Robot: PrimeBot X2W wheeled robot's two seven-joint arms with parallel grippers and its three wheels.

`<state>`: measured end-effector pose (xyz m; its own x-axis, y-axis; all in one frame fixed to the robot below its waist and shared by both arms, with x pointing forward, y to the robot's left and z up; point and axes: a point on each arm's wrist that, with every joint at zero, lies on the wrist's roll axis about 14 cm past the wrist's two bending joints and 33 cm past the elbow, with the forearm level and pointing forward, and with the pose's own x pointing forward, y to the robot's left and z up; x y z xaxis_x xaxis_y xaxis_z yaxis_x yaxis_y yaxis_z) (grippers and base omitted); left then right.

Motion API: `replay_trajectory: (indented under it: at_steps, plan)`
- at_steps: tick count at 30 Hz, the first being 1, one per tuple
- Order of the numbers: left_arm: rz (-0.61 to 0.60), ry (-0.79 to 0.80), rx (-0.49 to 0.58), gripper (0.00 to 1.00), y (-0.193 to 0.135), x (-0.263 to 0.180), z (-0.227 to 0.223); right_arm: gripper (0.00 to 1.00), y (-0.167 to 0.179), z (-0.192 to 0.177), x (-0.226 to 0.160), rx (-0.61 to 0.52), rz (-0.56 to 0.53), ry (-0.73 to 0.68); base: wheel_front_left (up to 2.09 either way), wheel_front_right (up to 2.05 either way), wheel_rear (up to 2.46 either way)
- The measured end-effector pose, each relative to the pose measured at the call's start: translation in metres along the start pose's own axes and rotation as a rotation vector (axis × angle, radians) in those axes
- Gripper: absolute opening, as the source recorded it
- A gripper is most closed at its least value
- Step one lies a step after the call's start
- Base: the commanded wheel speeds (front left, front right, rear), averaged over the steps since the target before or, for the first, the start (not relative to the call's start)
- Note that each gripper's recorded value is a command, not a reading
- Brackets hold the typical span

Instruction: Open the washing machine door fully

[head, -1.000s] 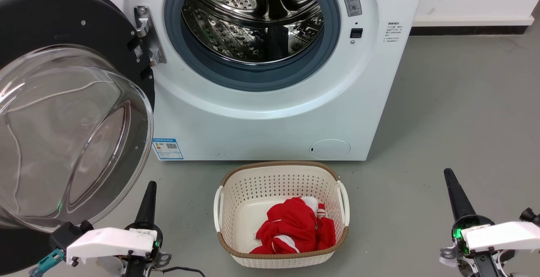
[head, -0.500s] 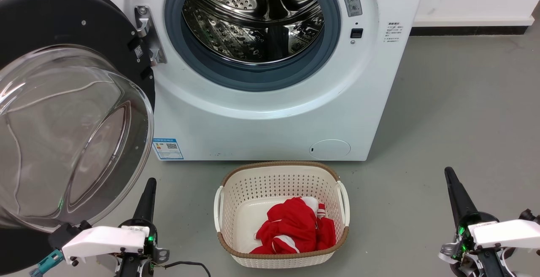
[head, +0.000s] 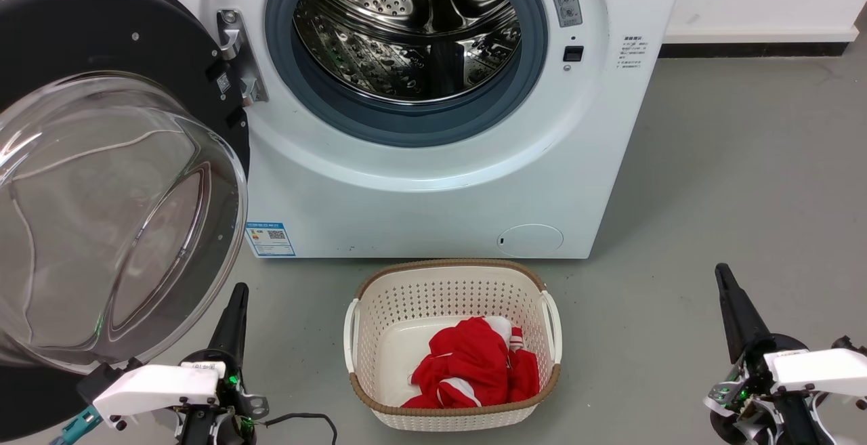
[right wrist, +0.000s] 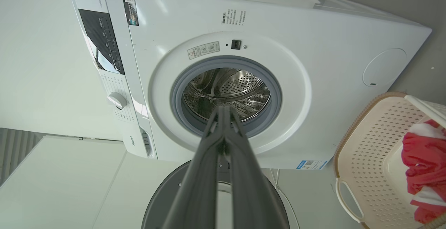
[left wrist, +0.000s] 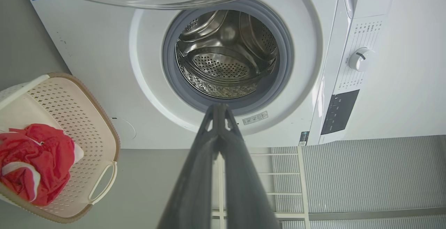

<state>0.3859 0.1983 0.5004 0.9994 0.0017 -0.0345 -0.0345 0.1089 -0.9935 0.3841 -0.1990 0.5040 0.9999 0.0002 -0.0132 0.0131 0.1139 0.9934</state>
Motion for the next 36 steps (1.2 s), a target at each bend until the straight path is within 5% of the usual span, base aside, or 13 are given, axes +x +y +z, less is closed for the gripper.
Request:
replay_trajectory:
  at_steps: [16, 36]
  plan:
    - [-0.024, 0.001, -0.111, 0.00, -0.0038, 0.0017, 0.0023, 0.00, -0.0002, 0.0015, 0.0031, 0.114, 0.002, -0.002, 0.00, 0.00, 0.00]
    - [-0.026, 0.001, -0.112, 0.00, -0.0040, 0.0018, 0.0023, 0.00, -0.0003, 0.0015, 0.0031, 0.116, 0.002, -0.001, 0.00, 0.00, 0.00]
